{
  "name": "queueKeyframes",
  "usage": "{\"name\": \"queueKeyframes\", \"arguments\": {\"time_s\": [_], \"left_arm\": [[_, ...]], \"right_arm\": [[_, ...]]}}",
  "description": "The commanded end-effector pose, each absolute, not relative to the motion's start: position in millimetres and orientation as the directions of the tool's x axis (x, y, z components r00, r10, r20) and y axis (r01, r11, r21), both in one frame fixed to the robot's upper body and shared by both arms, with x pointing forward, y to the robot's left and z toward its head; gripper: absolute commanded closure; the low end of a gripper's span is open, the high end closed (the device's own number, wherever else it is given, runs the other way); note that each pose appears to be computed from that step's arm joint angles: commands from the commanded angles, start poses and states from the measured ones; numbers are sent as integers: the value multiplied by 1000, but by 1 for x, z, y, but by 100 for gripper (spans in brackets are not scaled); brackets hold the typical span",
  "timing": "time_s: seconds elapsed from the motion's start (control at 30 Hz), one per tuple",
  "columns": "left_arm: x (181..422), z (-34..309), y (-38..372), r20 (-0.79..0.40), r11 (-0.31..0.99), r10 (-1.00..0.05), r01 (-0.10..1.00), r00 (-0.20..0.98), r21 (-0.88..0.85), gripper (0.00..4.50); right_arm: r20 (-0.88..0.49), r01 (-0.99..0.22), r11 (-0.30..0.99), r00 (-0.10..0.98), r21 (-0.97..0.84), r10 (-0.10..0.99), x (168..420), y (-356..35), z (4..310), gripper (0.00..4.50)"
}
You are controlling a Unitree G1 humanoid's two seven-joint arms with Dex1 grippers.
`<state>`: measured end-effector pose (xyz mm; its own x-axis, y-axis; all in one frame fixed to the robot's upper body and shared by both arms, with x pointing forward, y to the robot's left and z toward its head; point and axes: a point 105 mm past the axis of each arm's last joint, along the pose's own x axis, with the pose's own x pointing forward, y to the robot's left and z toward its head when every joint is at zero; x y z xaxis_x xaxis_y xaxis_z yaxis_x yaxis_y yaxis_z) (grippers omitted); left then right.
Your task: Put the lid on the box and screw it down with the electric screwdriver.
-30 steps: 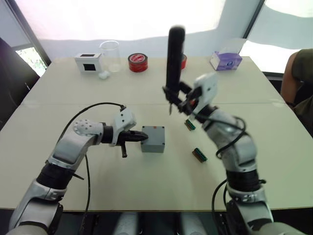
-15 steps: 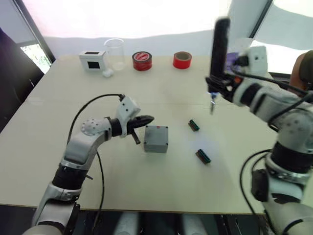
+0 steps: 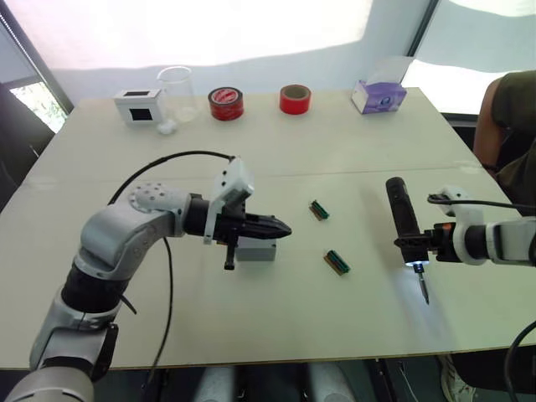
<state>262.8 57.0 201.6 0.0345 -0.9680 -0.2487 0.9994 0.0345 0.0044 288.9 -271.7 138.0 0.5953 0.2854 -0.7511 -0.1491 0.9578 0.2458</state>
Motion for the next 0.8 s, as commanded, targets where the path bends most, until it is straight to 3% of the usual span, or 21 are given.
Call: {"name": "queueKeyframes", "arguments": {"time_s": [0.03, 0.4, 0.43, 0.63, 0.7, 0.8], "left_arm": [[259, 199, 62, -259, 45, -965, 999, 51, 26, 450], [266, 176, 73, -336, 114, -934, 993, 119, 36, 450], [266, 176, 74, -335, 113, -935, 993, 118, 36, 450], [269, 178, 77, -336, 126, -933, 991, 131, 36, 450], [276, 179, 85, -342, 165, -924, 985, 172, 50, 450], [298, 193, 112, -317, 293, -900, 953, 301, 74, 450]], "right_arm": [[-744, -108, 969, 624, 222, 240, 291, -285, 149, 274], [-804, -34, 985, 573, 169, 158, 293, -296, 128, 274], [-808, -30, 987, 570, 160, 149, 293, -298, 127, 194], [-824, -3, 991, 556, 130, 110, 291, -305, 122, 6], [-818, 25, 991, 568, 129, 92, 293, -310, 126, 6], [-740, -19, 983, 656, 181, 148, 306, -304, 160, 6]]}}
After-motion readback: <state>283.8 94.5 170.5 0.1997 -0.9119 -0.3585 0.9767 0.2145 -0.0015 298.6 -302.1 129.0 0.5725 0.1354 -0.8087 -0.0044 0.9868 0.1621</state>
